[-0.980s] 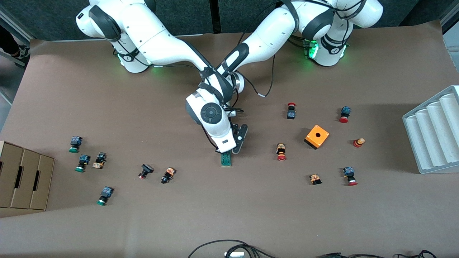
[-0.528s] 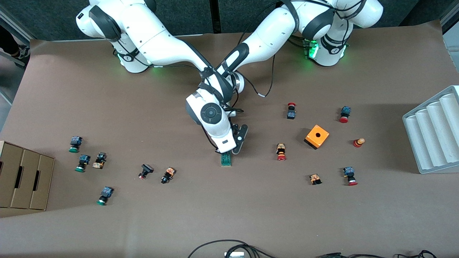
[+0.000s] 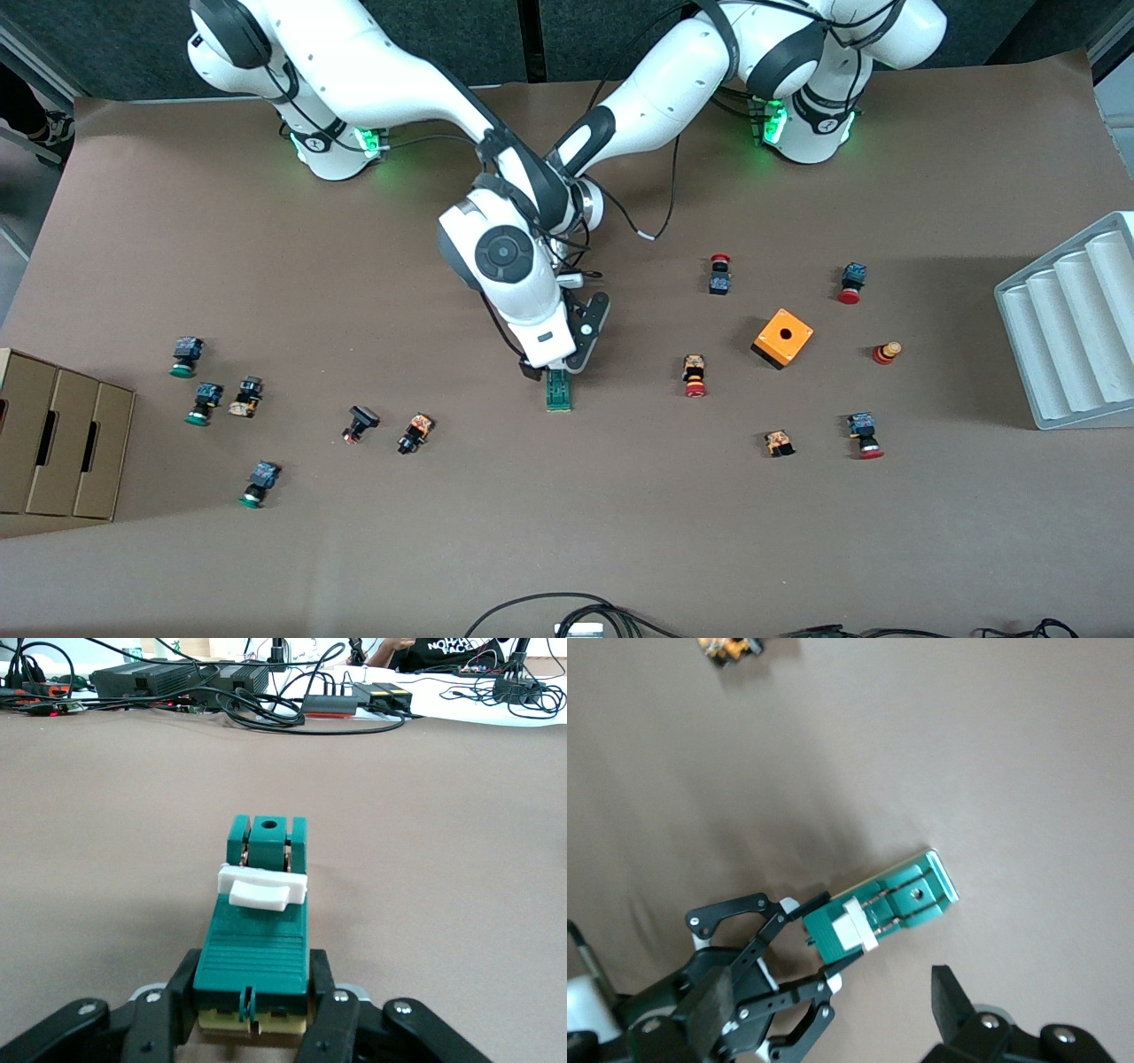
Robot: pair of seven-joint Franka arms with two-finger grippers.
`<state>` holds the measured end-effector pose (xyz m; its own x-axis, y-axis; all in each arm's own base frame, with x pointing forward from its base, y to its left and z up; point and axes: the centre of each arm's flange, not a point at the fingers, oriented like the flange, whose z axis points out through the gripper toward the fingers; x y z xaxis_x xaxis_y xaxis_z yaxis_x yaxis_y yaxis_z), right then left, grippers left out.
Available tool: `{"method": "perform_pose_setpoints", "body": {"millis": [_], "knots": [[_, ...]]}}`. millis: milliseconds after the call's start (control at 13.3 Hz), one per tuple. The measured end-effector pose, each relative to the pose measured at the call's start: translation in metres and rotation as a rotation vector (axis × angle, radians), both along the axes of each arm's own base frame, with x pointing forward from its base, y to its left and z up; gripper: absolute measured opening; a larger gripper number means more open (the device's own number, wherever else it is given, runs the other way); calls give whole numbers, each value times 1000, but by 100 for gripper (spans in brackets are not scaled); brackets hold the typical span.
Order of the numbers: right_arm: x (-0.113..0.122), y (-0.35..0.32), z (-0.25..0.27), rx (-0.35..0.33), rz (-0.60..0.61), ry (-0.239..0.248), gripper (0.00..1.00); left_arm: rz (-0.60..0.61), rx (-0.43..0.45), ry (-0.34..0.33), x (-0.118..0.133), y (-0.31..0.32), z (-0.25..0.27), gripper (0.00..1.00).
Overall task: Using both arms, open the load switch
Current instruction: 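Raise the right gripper off the lever while the left gripper releases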
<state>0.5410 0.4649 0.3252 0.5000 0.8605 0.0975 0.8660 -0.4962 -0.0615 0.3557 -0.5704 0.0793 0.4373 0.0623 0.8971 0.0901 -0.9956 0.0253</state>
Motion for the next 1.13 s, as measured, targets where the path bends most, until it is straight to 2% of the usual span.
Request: {"method": "perform_pose_setpoints", "body": {"millis": [151, 453, 528, 905, 1056, 1131], "knots": [[0, -3, 20, 5, -100, 7, 100, 0, -4, 0, 1, -1, 1, 58], [10, -33, 70, 1, -322, 18, 100, -1, -19, -2, 4, -5, 6, 94], [17, -50, 86, -6, -370, 22, 100, 1, -23, 0, 3, -6, 6, 100], [69, -177, 146, 5, -575, 28, 100, 48, -66, 43, -3, -15, 17, 100], [79, -215, 150, -13, -632, 53, 100, 55, -39, 78, -9, -20, 24, 100], [83, -234, 151, -28, -664, 64, 100, 54, 1, 105, -10, -21, 30, 100]]}}
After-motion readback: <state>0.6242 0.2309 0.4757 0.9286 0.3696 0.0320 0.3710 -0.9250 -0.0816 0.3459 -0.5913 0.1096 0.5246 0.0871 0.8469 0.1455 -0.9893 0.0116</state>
